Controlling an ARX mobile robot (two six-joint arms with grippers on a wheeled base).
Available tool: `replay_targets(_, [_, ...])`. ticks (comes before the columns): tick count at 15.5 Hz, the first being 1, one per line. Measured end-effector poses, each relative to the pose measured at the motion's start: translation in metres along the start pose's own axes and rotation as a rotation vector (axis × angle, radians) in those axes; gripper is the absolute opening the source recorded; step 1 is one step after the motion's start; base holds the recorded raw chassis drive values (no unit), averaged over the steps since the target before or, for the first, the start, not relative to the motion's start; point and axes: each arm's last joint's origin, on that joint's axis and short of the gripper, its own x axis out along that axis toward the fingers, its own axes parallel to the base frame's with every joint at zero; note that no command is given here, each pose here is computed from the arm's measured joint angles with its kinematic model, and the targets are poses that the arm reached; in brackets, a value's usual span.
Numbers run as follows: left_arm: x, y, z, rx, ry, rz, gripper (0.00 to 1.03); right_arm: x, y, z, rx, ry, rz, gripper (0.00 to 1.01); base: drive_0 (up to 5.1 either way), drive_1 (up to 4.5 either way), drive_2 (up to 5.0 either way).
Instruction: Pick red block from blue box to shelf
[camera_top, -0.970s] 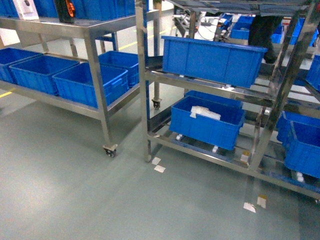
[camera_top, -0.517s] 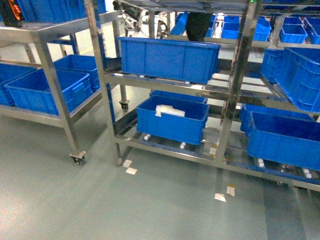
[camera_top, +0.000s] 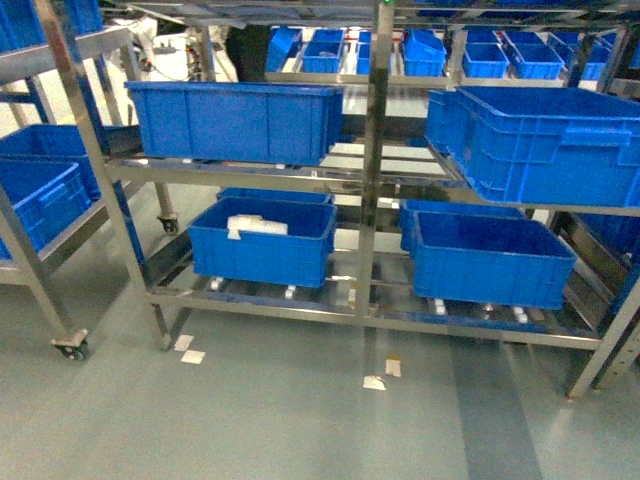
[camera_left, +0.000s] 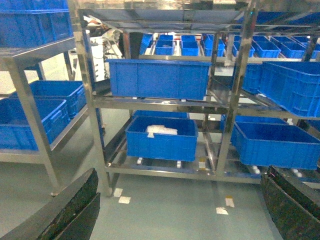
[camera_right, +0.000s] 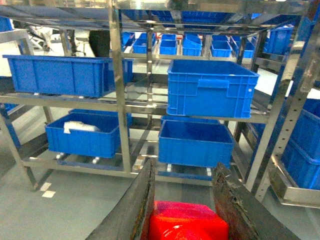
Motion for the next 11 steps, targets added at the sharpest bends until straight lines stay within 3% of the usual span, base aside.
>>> replay_targets(11, [0.0000, -0.0001, 0.0000, 0.000, 0.000, -0.001, 0.98, 0.0000, 0.0000, 0.0000, 0.000, 0.000, 0.000, 0.28, -1.6, -1.64, -1.6])
